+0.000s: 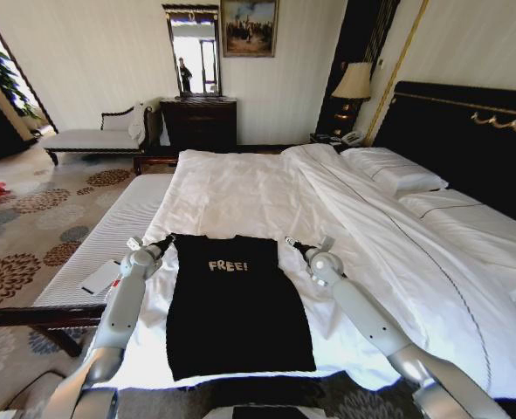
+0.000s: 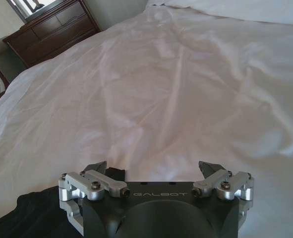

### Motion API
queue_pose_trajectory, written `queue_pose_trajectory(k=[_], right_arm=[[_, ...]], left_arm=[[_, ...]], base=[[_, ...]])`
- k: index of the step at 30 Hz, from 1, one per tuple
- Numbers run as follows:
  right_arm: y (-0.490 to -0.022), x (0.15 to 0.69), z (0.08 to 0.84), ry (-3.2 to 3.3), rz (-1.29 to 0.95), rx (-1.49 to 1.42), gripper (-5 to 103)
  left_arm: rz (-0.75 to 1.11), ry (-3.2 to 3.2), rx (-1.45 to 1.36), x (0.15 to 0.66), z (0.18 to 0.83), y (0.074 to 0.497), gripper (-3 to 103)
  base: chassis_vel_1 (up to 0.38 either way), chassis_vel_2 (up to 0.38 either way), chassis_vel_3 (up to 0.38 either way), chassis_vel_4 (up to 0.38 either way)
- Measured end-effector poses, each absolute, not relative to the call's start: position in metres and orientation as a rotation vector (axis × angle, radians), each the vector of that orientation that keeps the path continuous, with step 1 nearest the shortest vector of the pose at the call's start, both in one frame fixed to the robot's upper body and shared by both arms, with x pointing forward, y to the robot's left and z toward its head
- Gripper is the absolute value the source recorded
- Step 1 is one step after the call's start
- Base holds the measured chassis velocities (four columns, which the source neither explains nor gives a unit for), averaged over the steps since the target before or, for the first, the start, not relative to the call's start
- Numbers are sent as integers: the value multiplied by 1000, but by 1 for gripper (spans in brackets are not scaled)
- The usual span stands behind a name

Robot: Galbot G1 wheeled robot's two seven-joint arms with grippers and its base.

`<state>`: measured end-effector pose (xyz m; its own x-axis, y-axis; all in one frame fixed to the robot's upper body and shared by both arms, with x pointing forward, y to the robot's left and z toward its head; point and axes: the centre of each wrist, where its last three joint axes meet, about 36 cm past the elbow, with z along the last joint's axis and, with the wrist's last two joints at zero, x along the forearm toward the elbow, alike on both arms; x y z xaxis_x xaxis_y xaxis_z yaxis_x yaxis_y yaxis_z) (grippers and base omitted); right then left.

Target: Fold the clothes on the bed.

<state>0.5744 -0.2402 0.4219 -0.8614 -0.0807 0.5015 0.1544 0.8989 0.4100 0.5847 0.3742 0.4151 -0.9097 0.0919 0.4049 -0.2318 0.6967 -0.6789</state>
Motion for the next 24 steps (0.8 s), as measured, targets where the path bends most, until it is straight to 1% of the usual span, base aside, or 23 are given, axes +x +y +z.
queue_pose_trajectory(k=[5,13,17,24], right_arm=[[-233,588,410,-2526,-590,-50,100],[-216,604,402,-2503,-727,34,100],[-207,607,400,-2495,-770,102,100],[-192,605,393,-2477,-766,178,100]], left_arm=[[1064,-2493,115,578,408,374,1],[1047,-2496,113,568,402,369,1],[1044,-2501,108,567,403,367,1],[1038,-2514,102,566,408,368,1]], base=[[0,0,0,0],[0,0,0,0],[0,0,0,0],[0,0,0,0]])
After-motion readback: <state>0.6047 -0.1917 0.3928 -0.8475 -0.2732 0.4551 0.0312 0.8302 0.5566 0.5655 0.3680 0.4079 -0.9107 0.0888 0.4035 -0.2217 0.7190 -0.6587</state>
